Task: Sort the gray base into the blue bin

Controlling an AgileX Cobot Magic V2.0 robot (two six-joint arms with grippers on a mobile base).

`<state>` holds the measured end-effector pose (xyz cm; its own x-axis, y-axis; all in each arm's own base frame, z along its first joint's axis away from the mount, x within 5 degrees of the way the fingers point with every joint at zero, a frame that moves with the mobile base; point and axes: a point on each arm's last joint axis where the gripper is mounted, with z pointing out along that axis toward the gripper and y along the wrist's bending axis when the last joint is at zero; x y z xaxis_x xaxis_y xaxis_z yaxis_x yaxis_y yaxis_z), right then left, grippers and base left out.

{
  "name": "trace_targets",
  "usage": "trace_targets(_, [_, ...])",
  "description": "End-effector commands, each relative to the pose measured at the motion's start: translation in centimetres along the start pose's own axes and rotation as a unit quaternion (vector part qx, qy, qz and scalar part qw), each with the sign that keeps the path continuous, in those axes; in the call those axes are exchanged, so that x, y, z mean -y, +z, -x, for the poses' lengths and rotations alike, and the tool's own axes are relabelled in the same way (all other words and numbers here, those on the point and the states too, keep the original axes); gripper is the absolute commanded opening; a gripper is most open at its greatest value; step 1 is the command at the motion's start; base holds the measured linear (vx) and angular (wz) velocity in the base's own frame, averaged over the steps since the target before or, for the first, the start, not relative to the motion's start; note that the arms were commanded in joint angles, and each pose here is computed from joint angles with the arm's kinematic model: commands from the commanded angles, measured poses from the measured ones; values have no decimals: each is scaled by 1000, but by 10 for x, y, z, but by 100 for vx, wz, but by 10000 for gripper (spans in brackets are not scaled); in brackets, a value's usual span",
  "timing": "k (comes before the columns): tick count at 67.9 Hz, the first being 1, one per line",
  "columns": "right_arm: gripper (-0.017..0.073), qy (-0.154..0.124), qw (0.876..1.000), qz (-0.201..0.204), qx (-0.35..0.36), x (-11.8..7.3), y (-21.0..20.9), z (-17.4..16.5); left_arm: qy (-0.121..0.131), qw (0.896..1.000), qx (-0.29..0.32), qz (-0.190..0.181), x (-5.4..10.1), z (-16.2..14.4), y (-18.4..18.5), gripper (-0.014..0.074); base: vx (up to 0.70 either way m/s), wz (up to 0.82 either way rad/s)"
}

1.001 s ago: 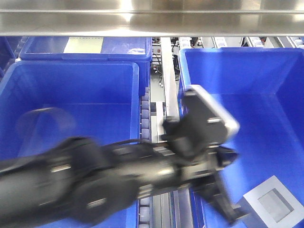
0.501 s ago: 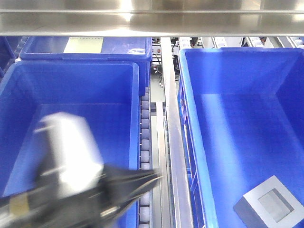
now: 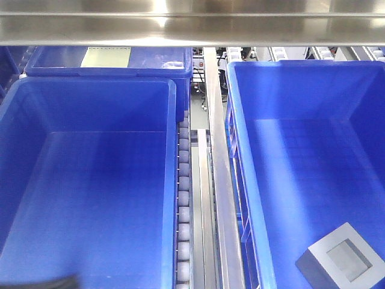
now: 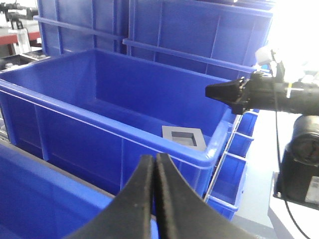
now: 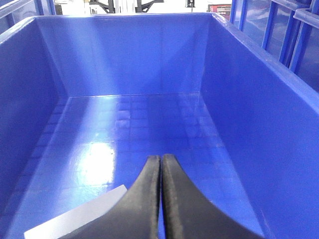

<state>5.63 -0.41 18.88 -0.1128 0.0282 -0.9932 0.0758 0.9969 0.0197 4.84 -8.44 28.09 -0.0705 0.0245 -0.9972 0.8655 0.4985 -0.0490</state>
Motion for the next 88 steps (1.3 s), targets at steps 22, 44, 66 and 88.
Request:
trace_targets(22, [-5, -10, 1000, -3, 6, 0, 2, 0, -9, 997, 74, 2, 0, 11, -19, -8, 0, 0])
trace_targets(44, [-5, -10, 1000, -3, 6, 0, 2, 0, -9, 997, 75, 2, 0, 11, -19, -8, 0, 0])
trace_targets(66, [-5, -10, 1000, -3, 6, 0, 2, 0, 13, 997, 78, 3, 0, 11, -19, -8, 0, 0])
trace_targets(88, [-5, -10, 1000, -3, 6, 0, 2, 0, 28, 996, 89, 4, 0, 13, -19, -8, 0, 0])
